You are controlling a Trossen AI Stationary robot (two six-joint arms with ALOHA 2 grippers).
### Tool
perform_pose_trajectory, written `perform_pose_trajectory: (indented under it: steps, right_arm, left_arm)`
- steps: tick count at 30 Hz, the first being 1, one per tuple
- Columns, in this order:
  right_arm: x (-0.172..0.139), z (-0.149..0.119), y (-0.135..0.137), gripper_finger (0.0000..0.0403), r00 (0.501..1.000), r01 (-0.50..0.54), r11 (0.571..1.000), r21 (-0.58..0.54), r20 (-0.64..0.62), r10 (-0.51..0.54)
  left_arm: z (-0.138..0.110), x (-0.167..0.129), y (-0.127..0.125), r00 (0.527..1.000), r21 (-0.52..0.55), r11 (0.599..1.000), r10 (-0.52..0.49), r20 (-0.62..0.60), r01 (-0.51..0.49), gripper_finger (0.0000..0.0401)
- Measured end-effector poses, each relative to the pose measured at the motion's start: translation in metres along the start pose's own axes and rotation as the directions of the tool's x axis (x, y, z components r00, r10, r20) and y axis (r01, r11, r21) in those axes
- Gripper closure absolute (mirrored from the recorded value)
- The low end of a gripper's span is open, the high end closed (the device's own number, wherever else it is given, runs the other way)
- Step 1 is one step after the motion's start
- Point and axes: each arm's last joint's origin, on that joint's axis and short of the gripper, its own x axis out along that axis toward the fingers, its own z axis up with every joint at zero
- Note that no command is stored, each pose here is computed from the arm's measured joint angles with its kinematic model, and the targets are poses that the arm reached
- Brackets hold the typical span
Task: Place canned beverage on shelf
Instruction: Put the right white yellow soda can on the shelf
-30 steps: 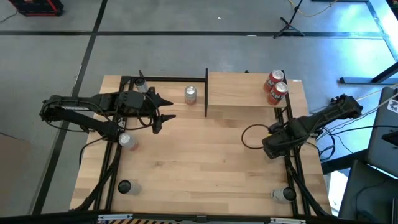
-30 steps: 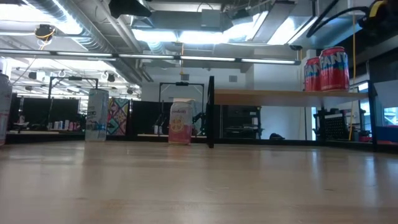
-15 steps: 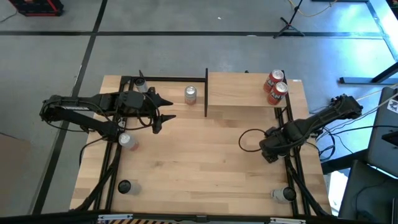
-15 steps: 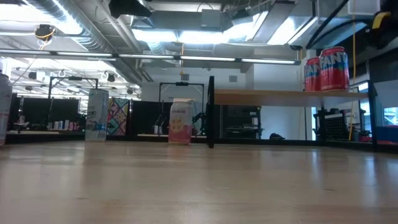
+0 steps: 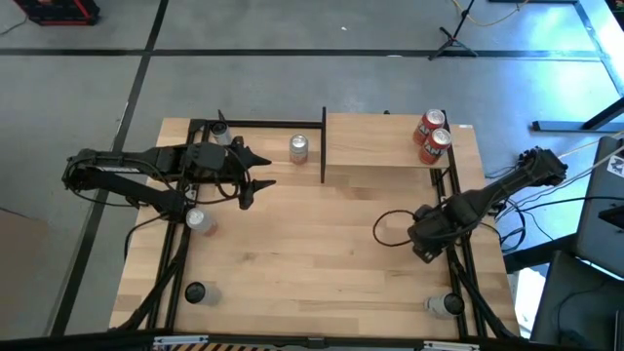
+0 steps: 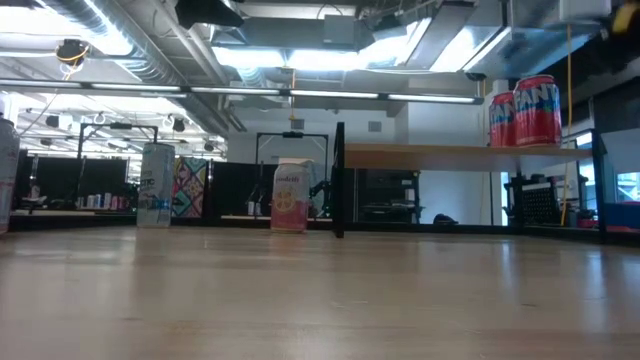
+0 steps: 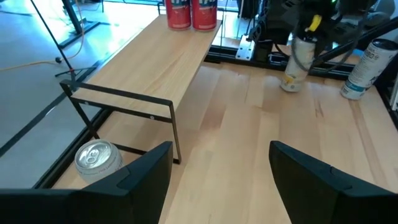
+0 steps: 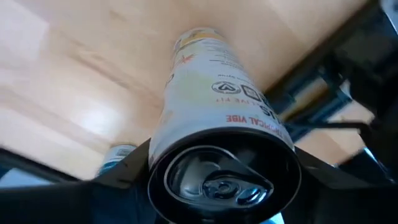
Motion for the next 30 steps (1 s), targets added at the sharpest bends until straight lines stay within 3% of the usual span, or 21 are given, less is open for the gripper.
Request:
perform_pose_trajectory:
  steps: [5,10,14,19,23,30]
  right_arm:
    - [-0.035,0.001,0.008,0.0181,0.984,-0.093,0.992,-0.086,0.145,0.105]
    - [-0.071,0.002,0.015,0.0181,0.926,-0.138,0.971,-0.198,0.322,0.197]
    - [-0.099,0.01,0.023,0.0181,0.884,-0.103,0.957,-0.273,0.416,0.214]
    - [-0.137,0.025,0.025,0.0181,0.872,0.033,0.944,-0.328,0.471,0.133]
    - [-0.17,0.042,0.026,0.0181,0.827,0.037,0.916,-0.4,0.526,0.196]
    - [-0.2,0.075,0.019,0.0181,0.782,0.122,0.886,-0.447,0.593,0.191]
  left_arm:
    - [0.0,0.0,0.0,1.0,0.013,1.0,0.0,0.001,0.0,0.0144]
    - [0.0,0.0,0.0,1.0,0.013,1.0,-0.001,0.002,0.001,0.0144]
    - [0.0,0.0,0.0,1.0,0.012,1.0,-0.001,0.003,0.001,0.0144]
    - [0.0,0.0,0.0,1.0,0.012,1.0,-0.001,0.003,0.001,0.0144]
    - [0.0,0.0,0.0,1.0,0.007,1.0,-0.001,0.001,0.001,0.0144]
    - [0.001,0.0,0.0,1.0,0.003,1.0,-0.001,0.005,0.001,0.0144]
